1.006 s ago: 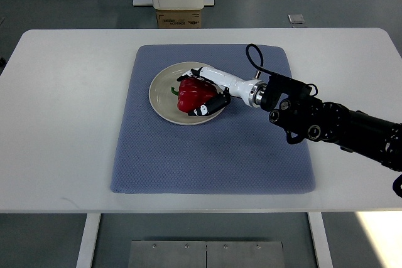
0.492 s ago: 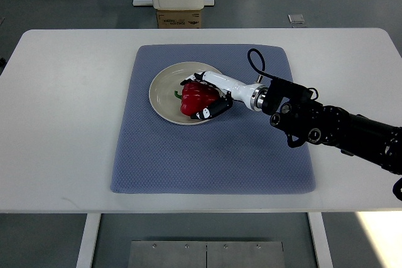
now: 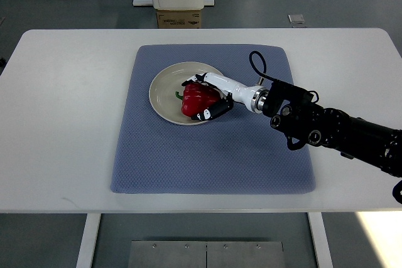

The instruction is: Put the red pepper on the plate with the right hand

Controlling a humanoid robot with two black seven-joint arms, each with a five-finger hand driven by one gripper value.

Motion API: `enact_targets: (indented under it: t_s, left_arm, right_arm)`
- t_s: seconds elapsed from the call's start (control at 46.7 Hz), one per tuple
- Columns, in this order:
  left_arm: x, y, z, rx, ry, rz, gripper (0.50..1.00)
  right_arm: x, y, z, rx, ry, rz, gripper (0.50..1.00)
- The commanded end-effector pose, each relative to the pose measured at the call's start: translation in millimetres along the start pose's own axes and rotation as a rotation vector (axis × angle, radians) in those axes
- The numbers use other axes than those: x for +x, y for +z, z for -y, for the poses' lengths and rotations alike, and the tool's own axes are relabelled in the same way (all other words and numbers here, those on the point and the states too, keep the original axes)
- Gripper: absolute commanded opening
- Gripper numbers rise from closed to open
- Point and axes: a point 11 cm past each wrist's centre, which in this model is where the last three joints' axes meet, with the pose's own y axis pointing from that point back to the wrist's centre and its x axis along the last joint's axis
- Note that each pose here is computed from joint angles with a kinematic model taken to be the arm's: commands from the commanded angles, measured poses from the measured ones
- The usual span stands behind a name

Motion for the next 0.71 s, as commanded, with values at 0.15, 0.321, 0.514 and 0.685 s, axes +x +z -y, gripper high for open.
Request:
enact_targets:
  t_s: [0.15, 0.321, 0.514, 0.685]
  left_arm:
    - [0.0, 0.1, 0.0, -0.001, 0.000, -0.001, 1.000]
    - [0.0, 0.1, 0.0, -0.001, 0.000, 0.000, 1.000]
    - [0.0, 0.1, 0.0, -0.001, 0.000, 0.000, 1.000]
    - [0.0, -0.1, 0.0, 0.001, 0.000, 0.000, 1.000]
  right_arm:
    - [1.4, -1.2, 0.3, 0.003, 0.006, 0.007, 0.943]
    - [2.2, -1.9, 0.5, 0.004, 0.008, 0.007, 0.989]
    - [10.7, -8.5, 2.2, 0.022, 0.035, 0.027, 0.998]
    - [20.6, -16.8, 3.9, 0.043, 0.066, 0.049, 1.000]
